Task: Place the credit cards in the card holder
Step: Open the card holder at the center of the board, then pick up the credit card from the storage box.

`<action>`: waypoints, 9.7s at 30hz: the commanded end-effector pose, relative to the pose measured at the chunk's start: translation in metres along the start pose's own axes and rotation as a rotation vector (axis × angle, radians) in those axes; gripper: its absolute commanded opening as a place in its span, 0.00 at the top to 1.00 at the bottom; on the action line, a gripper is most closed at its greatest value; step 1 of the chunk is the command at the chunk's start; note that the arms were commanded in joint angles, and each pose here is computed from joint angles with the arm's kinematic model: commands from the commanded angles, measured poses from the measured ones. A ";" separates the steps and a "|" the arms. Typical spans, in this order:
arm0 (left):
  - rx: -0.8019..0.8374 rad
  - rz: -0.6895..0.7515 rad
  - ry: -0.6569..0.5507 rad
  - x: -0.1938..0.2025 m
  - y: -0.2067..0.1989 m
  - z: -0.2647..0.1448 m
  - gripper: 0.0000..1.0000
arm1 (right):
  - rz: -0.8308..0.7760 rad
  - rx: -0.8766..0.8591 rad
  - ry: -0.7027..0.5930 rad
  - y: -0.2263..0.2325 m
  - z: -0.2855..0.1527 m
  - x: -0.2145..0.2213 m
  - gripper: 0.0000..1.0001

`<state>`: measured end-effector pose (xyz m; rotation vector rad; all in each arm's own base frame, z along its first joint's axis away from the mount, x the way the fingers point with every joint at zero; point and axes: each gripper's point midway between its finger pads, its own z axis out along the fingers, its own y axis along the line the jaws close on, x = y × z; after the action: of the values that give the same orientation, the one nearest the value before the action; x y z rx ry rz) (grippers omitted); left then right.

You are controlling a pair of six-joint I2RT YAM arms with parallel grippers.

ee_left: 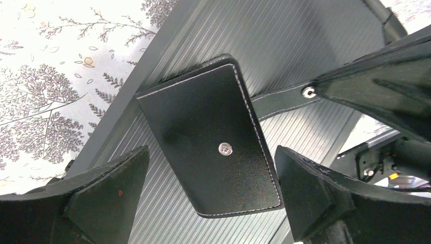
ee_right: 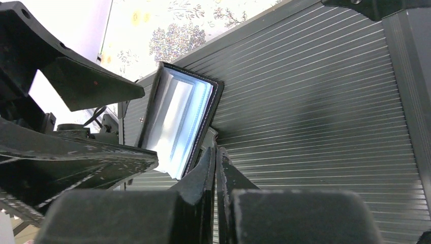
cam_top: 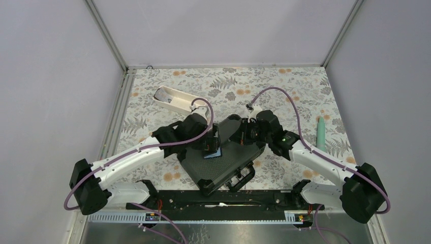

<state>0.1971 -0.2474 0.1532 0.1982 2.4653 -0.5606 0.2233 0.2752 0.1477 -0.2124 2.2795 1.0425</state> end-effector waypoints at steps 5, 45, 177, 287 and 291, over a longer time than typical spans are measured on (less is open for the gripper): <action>-0.101 0.062 -0.057 -0.012 0.015 -0.007 0.01 | -0.032 0.050 -0.049 -0.007 -0.010 -0.008 1.00; -0.323 0.057 -0.318 -0.071 0.071 -0.076 0.18 | -0.034 0.132 -0.010 -0.026 -0.011 0.003 1.00; -0.505 0.075 -0.078 -0.255 0.369 0.087 0.07 | -0.128 0.019 -0.049 0.007 -0.032 -0.015 0.27; -0.726 0.067 -0.058 -0.255 0.391 0.056 0.53 | -0.104 0.028 -0.074 0.005 -0.044 -0.011 0.31; -0.731 0.071 -0.068 -0.258 0.390 0.052 0.53 | -0.105 0.026 -0.075 0.006 -0.044 -0.012 0.31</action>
<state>0.5219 0.0685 0.0712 -0.0037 2.5620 0.3147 0.2083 0.2458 0.1707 -0.2823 2.2241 0.9367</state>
